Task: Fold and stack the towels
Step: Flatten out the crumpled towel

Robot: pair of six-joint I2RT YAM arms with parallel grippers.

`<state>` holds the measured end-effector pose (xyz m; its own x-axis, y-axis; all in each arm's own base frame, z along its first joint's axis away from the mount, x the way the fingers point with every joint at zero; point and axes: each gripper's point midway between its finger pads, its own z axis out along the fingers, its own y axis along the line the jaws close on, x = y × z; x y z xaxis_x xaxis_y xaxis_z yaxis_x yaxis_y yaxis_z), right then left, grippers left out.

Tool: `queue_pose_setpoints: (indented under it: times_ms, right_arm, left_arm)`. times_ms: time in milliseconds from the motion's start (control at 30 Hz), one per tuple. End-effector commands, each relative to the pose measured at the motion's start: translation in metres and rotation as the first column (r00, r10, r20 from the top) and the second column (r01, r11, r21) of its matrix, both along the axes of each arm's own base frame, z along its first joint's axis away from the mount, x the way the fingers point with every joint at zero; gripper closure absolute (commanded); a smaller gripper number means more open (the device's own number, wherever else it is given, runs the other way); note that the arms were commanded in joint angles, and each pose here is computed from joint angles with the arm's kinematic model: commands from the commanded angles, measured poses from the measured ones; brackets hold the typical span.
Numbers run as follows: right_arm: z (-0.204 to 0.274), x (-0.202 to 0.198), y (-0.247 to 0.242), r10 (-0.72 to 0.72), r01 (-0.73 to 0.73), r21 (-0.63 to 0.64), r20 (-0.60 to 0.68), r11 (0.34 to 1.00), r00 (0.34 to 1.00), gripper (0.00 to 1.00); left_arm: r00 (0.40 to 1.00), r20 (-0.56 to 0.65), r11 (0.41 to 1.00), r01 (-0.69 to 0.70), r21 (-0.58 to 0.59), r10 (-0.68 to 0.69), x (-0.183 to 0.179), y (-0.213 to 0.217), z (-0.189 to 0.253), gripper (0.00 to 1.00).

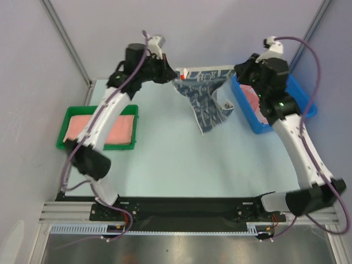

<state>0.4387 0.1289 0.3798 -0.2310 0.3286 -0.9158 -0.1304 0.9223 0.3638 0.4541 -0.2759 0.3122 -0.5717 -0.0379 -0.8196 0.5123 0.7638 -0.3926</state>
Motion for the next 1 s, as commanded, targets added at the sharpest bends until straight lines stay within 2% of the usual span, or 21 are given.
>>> queue_pose_setpoints:
  times_ms: [0,67,100,133,200,233,333,400,567,667,800,867,900,967]
  right_arm:
    - [0.050,-0.056,0.002,0.074,-0.071,-0.035,0.089,0.997,0.993,1.00]
    - [0.076,-0.091,0.004,0.120,-0.116,-0.038,0.165,0.993,0.979,1.00]
    - [0.072,-0.108,0.023,0.197,-0.183,-0.094,0.177,0.979,0.964,1.00]
    - [0.078,-0.120,0.023,0.194,-0.170,-0.128,0.214,0.977,0.957,1.00]
    - [0.094,-0.154,0.018,0.174,-0.143,-0.132,0.271,0.981,0.947,1.00]
    - [0.093,-0.167,0.023,0.203,-0.172,-0.135,0.271,0.976,0.941,1.00]
    - [0.107,-0.205,0.013,0.223,-0.205,-0.088,0.333,0.975,0.916,1.00]
    - [0.118,-0.229,0.006,0.254,-0.250,-0.063,0.393,0.966,0.884,1.00]
    - [0.135,-0.248,0.002,0.278,-0.296,-0.029,0.441,0.955,0.854,1.00]
    - [0.135,-0.238,0.004,0.261,-0.271,-0.036,0.423,0.962,0.868,1.00]
    - [0.118,-0.201,0.009,0.197,-0.170,-0.106,0.369,0.980,0.908,1.00]
    - [0.103,-0.170,0.020,0.186,-0.146,-0.141,0.334,0.979,0.924,1.00]
    - [0.091,-0.148,0.014,0.154,-0.112,-0.150,0.305,0.982,0.940,1.00]
    - [0.065,-0.108,0.028,0.210,-0.178,-0.142,0.259,0.974,0.943,1.00]
  left_arm:
    - [0.981,0.191,0.996,0.044,-0.072,-0.030,-0.068,0.020,0.102,1.00]
    - [0.977,0.206,0.993,0.074,-0.097,-0.053,-0.092,0.022,0.105,1.00]
    - [0.964,0.260,0.987,0.101,-0.129,-0.064,-0.116,0.029,0.127,1.00]
    - [0.956,0.273,0.977,0.152,-0.148,-0.107,-0.132,0.023,0.125,1.00]
    - [0.941,0.310,0.963,0.199,-0.182,-0.135,-0.159,0.022,0.135,1.00]
    - [0.923,0.352,0.951,0.237,-0.199,-0.156,-0.185,0.023,0.146,1.00]
    - [0.901,0.391,0.923,0.300,-0.240,-0.191,-0.227,0.023,0.160,1.00]
    - [0.895,0.391,0.903,0.333,-0.270,-0.214,-0.243,0.021,0.164,1.00]
    - [0.891,0.387,0.889,0.359,-0.285,-0.235,-0.272,0.024,0.173,1.00]
    - [0.913,0.367,0.919,0.290,-0.268,-0.181,-0.262,0.031,0.172,1.00]
    - [0.944,0.326,0.983,0.094,-0.156,-0.038,-0.213,0.039,0.144,1.00]
    - [0.952,0.305,0.993,0.034,-0.110,0.001,-0.185,0.042,0.127,1.00]
    - [0.964,0.263,0.996,-0.007,-0.084,0.029,-0.160,0.043,0.108,1.00]
    - [0.965,0.257,0.997,-0.038,-0.070,0.055,-0.133,0.044,0.092,1.00]
